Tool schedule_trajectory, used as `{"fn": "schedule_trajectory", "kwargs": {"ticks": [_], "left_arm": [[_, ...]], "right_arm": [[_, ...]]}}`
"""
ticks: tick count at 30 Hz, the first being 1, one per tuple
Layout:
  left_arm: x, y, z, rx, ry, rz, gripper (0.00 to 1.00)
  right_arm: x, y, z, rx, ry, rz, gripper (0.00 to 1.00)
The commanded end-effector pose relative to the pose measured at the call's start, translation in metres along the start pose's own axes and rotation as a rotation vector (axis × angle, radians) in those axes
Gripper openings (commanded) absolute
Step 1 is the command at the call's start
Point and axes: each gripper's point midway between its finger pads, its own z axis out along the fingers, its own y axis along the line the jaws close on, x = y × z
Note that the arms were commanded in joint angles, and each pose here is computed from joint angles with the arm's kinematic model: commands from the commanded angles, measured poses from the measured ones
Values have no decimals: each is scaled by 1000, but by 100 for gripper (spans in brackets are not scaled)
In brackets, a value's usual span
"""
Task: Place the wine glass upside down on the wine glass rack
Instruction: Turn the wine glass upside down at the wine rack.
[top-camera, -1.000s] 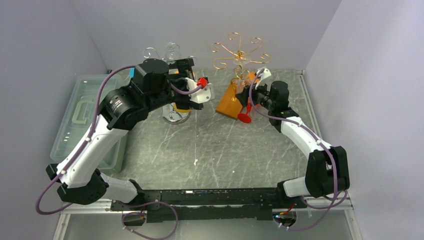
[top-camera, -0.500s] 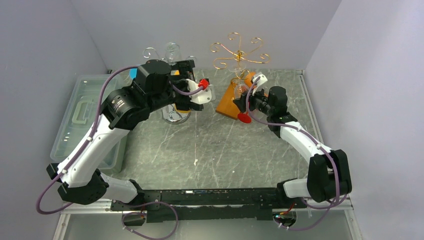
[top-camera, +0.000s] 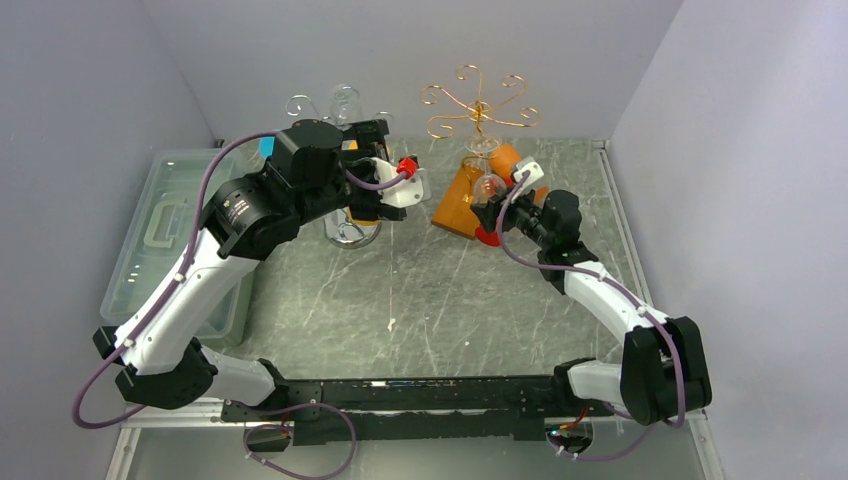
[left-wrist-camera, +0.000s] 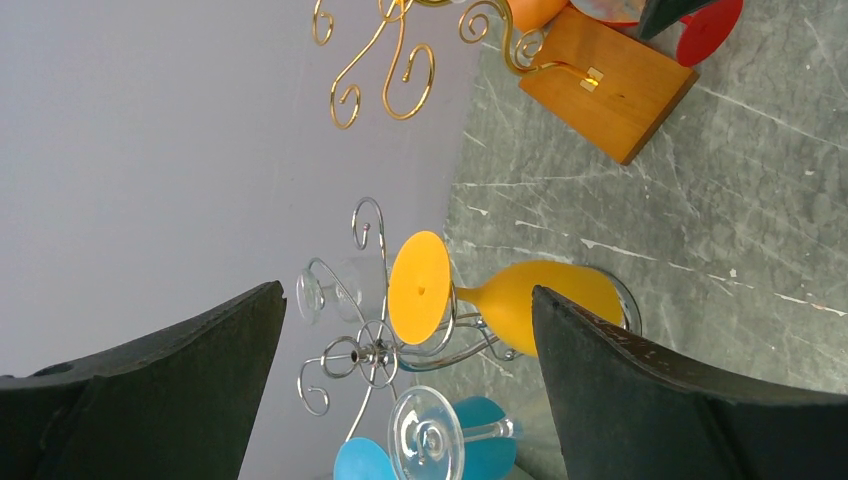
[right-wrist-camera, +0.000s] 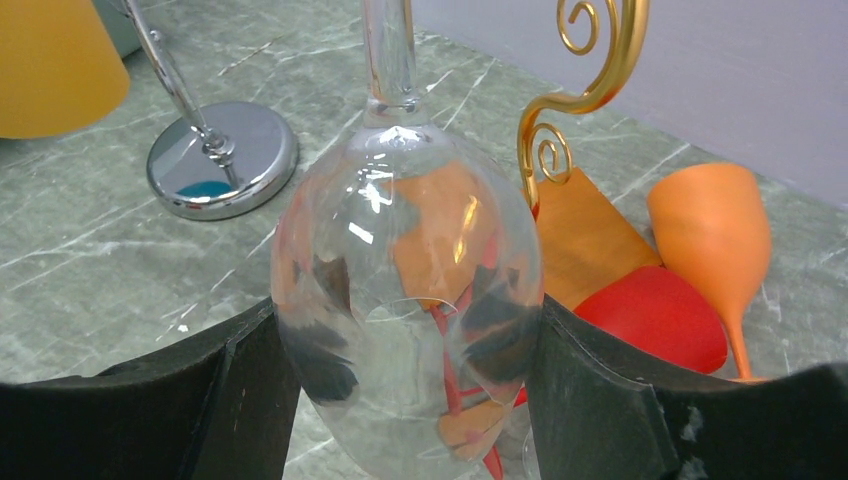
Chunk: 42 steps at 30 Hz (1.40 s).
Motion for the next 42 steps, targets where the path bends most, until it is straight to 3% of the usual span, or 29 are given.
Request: {"fn": "schedule_trajectory", "kwargs": {"ticks": [1, 9, 13, 14, 15, 16, 27, 36, 42], "left_arm": [[-4, 9, -3, -36, -8, -1, 99], [-4, 10, 0, -37, -8, 2, 99], [-5, 9, 2, -34, -7, 5, 99], [-5, 9, 3, -35, -7, 4, 99], [-5, 9, 3, -35, -7, 4, 99], [-6, 10, 4, -36, -8, 2, 99], [-9, 8, 12, -21, -15, -17, 100], [-11, 1, 34, 13, -3, -93, 99], [-11, -1, 61, 12, 11, -148, 99]], "right_arm": [[-43, -5, -5, 44, -175, -34, 57], [-33, -17, -10, 125, -189, 38, 64], [-24, -20, -6, 137, -152, 72, 79], [-22, -20, -5, 134, -141, 79, 85], [-22, -19, -4, 128, -134, 85, 97], [-22, -17, -4, 119, -127, 84, 99], [-55, -8, -28, 111, -109, 63, 98], [-141, -11, -84, 232, -151, 73, 92], [-197, -33, -89, 354, -228, 151, 92]]}}
